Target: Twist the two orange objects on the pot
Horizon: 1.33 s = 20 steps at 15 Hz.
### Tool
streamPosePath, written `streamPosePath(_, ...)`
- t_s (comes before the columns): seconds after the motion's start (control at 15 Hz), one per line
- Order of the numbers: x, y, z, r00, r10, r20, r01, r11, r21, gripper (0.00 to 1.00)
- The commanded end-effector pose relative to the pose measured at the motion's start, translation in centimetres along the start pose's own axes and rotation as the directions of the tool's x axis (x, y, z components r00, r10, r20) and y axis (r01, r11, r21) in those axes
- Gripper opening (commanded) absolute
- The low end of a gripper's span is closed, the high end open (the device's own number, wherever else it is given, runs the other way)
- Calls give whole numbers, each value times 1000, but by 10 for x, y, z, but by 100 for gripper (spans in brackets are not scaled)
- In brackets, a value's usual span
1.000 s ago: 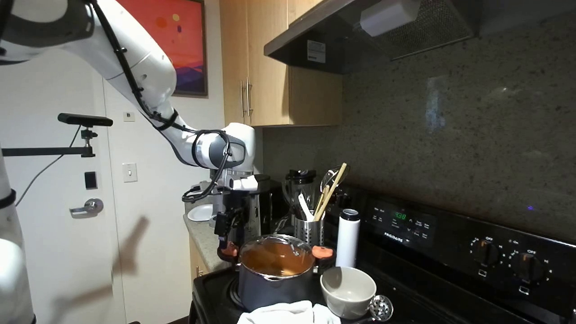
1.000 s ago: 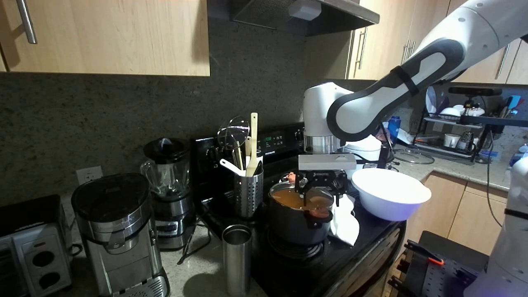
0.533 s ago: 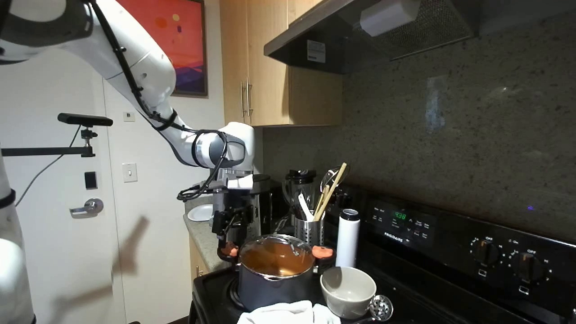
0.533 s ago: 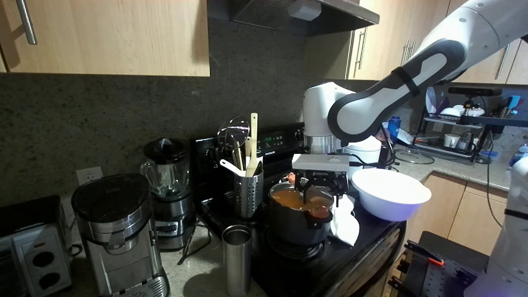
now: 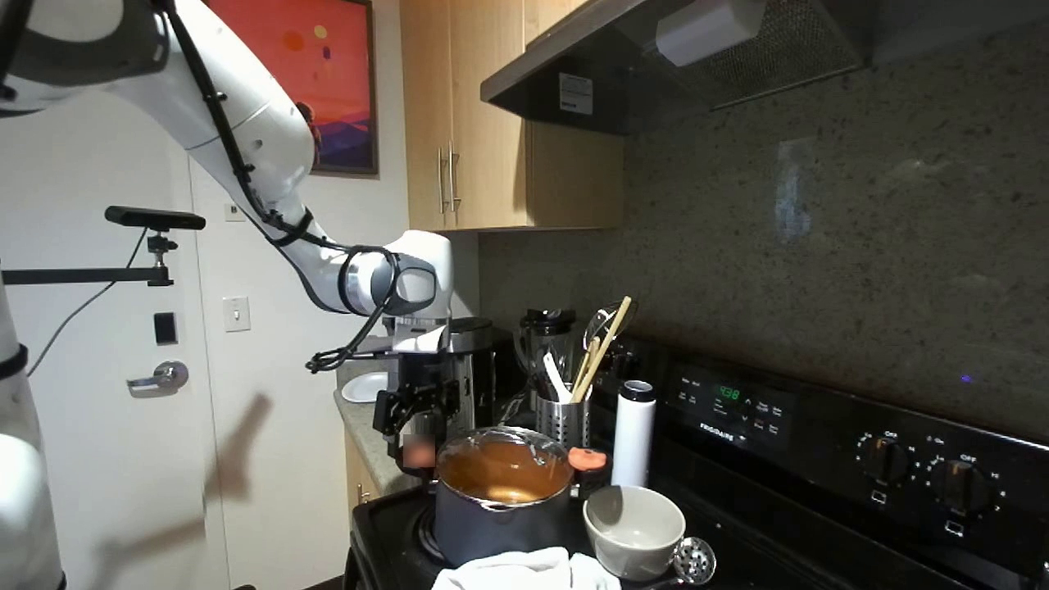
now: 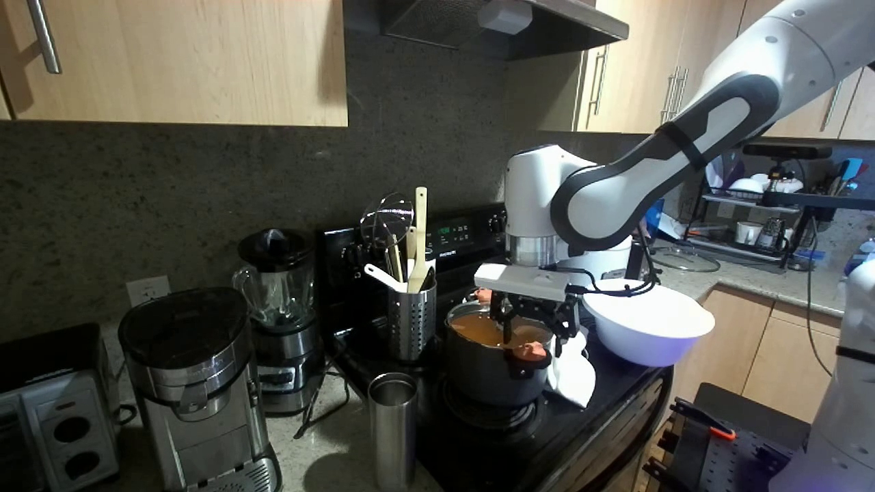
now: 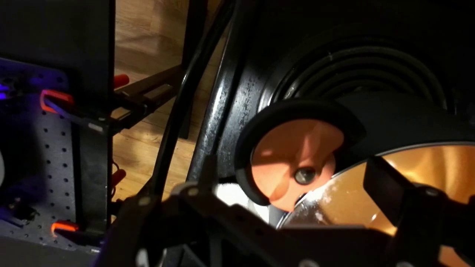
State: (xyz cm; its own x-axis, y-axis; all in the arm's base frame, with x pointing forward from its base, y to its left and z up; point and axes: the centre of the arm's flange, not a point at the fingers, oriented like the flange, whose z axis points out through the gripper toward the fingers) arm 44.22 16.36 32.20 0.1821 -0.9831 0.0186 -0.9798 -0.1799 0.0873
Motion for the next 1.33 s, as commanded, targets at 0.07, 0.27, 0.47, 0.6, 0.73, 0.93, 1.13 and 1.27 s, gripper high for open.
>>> streamPosePath(0.07, -8, 10, 3, 995, 91, -41, -89, 994, 62, 100)
streamPosePath(0.27, -9, 10, 1, 989, 124, -76, -118, 990, 84, 66)
streamPosePath(0.47, -11, 9, -1, 985, 140, -100, -130, 987, 96, 42)
streamPosePath(0.6, -13, 9, -2, 984, 141, -107, -130, 986, 100, 28)
streamPosePath(0.73, -15, 8, -3, 983, 142, -118, -129, 986, 107, 12)
streamPosePath(0.93, -14, 8, -2, 982, 143, -127, -129, 986, 109, 7)
streamPosePath(1.13, -13, 7, -2, 983, 132, -127, -119, 987, 106, 9)
streamPosePath(1.27, -10, 5, -2, 986, 114, -118, -103, 990, 100, 9)
